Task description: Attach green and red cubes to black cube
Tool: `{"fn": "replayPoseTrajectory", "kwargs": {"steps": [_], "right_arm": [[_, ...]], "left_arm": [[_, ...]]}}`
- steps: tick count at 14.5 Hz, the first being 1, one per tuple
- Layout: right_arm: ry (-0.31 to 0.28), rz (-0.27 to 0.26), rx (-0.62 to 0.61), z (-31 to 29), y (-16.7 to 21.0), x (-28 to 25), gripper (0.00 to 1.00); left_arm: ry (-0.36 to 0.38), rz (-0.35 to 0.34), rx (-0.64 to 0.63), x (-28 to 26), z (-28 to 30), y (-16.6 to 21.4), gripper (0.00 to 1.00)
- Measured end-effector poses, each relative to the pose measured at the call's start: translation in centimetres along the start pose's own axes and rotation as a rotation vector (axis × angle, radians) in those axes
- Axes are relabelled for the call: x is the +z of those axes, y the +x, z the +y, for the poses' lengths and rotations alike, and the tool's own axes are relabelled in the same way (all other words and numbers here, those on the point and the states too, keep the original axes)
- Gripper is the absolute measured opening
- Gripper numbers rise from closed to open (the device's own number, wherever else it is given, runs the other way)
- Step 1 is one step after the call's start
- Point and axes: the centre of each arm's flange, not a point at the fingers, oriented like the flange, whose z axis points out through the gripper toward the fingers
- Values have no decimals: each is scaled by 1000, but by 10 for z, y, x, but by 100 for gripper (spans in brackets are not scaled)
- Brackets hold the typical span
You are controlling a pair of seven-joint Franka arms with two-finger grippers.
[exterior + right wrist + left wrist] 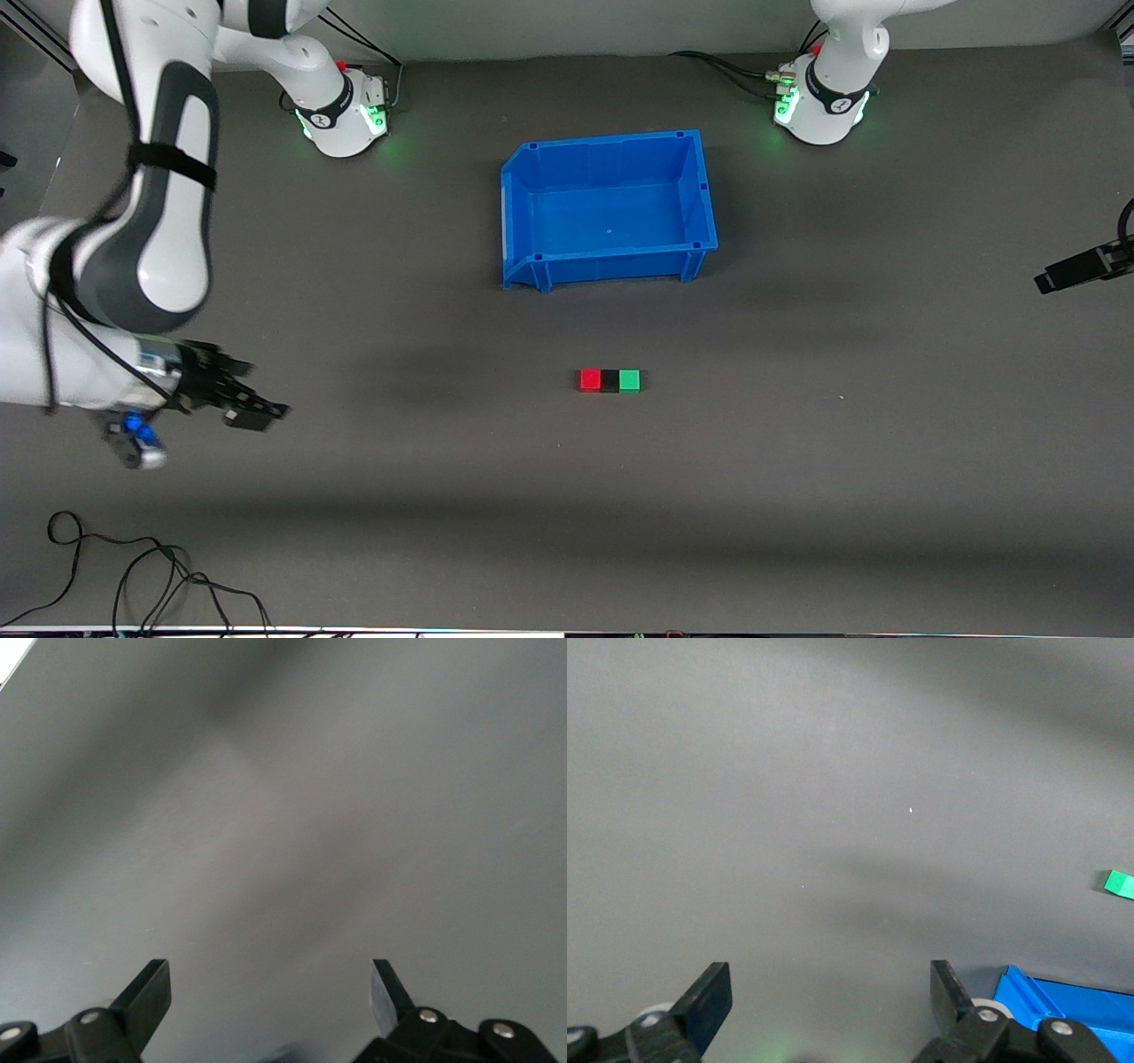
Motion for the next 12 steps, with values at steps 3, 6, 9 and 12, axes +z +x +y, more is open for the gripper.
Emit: {"fn": "replayPoseTrajectory", "kwargs": {"steps": [3,6,9,12], "right_arm": [[-76,89,-88,30,-5,-53,100],[-118,129,-197,57,-17,-91,100],[-91,121,-343,93,-24,-117,100],[-55,119,-507,126,-22,-136,100]], "left_arm": [[-4,9,50,6,20,4,100],[-6,17,142,7,33,4,100],[-5,53,195,14,49,-7,100],[2,46,222,25,57,-19,100]]}}
